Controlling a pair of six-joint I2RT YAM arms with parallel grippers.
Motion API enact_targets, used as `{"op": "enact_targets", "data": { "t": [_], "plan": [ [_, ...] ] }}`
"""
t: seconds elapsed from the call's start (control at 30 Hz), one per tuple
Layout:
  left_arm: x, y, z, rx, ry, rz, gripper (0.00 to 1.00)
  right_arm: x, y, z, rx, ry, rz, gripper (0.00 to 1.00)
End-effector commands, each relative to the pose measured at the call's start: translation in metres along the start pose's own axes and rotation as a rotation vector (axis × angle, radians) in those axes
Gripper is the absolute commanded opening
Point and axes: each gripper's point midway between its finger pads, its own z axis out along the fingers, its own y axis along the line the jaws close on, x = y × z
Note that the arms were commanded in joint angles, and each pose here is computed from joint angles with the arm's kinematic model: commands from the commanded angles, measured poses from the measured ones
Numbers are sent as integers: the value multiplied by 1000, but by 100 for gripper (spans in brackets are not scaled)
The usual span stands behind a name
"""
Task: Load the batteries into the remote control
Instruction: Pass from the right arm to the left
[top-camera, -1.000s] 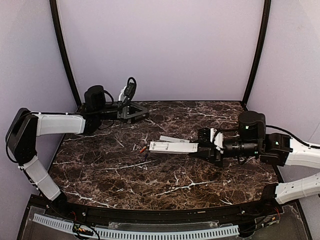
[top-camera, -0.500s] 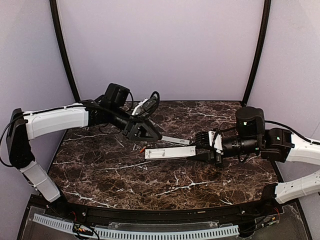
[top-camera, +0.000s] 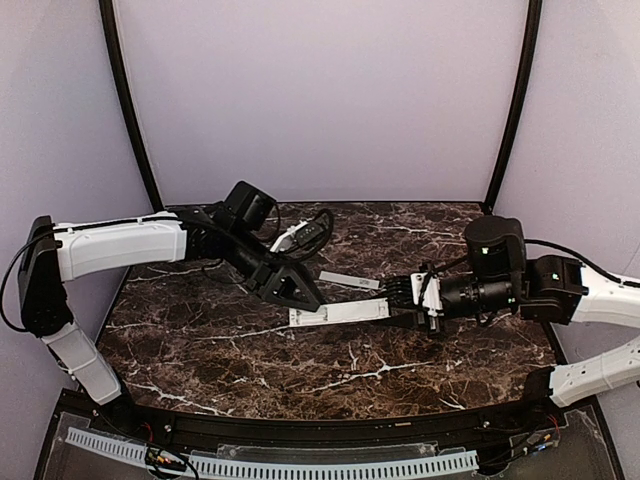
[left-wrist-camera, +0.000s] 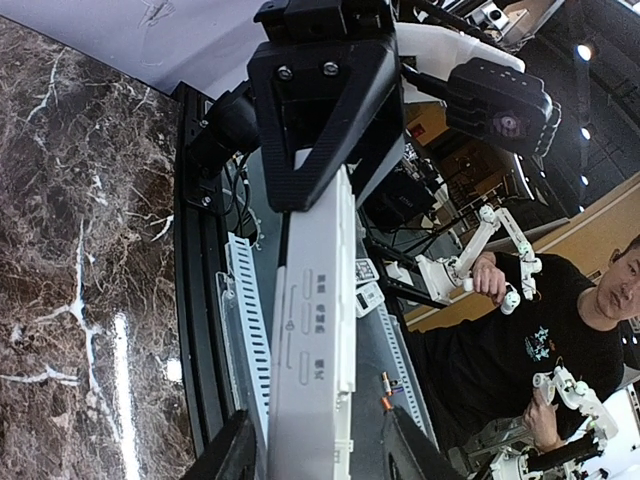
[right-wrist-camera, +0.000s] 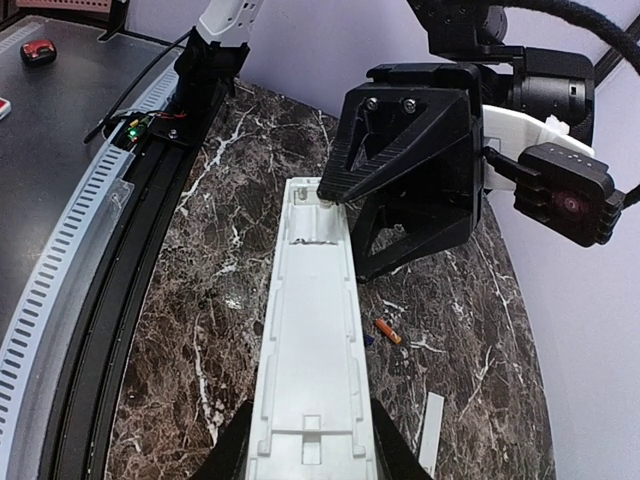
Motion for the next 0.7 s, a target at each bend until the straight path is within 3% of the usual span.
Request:
{"op": "enact_targets", "data": {
  "t": [0.0,0.4,0.53,0.67],
  "plan": [
    [-1,-14,3,52,15,18,43,-14,-9,-3,40,-22,-43,0],
    [5,-8,12,50,48,-31,46,-15,-11,-4,54,-15,-68,0],
    [5,-8,13,55,54,-6,35,-15,-10,-4,52,-15,-71,0],
    [5,-10,13,65,53,-4,12,-13,-12,-4,62,-8,-77,0]
  ]
}}
